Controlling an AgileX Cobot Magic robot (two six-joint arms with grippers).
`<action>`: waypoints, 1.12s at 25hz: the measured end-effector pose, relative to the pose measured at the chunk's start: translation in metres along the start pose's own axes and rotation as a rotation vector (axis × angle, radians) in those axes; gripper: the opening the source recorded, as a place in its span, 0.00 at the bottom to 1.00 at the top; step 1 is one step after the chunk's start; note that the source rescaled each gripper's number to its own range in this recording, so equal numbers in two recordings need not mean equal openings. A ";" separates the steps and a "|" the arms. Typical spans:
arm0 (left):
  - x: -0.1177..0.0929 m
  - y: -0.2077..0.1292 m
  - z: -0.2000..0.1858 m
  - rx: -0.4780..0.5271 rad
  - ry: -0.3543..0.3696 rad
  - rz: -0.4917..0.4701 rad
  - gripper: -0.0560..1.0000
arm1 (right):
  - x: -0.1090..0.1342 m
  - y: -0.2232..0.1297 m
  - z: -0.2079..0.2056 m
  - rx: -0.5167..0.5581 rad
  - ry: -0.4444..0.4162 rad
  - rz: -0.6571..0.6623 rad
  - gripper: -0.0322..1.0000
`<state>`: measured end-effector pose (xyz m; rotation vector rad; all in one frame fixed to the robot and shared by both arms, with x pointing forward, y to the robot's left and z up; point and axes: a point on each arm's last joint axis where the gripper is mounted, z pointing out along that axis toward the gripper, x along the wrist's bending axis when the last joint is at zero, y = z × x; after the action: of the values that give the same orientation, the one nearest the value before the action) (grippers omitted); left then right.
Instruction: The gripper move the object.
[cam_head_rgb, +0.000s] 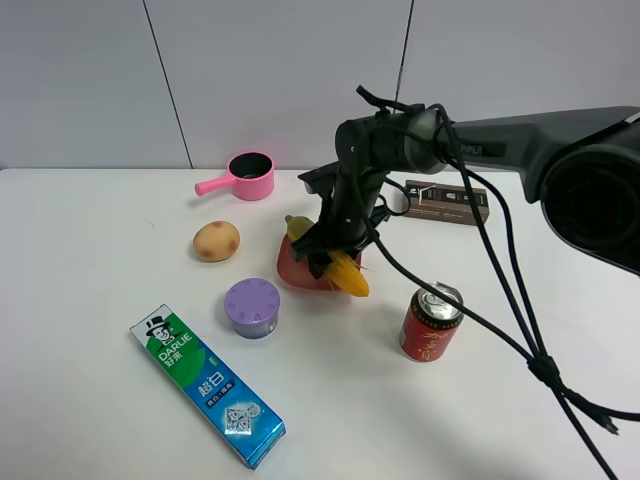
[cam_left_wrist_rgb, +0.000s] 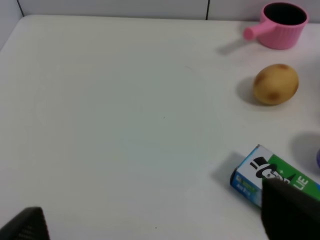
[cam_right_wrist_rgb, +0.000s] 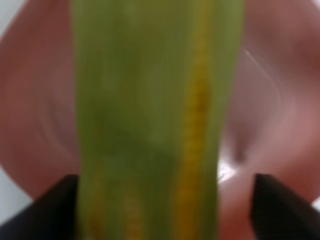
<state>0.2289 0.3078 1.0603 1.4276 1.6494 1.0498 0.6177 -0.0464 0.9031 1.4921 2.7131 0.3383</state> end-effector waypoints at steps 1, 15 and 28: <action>0.000 0.000 0.000 0.000 0.000 0.000 1.00 | 0.000 0.000 -0.002 -0.004 0.000 0.000 0.81; 0.000 0.000 0.000 0.000 0.000 0.000 1.00 | 0.006 -0.017 -0.235 -0.512 -0.114 -0.045 0.96; 0.000 0.000 0.000 -0.001 0.001 0.000 1.00 | -0.068 -0.168 -0.415 -0.666 -0.675 0.242 0.96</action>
<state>0.2289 0.3078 1.0604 1.4272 1.6489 1.0513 0.4622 -0.2634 1.2686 1.3821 1.6779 0.5492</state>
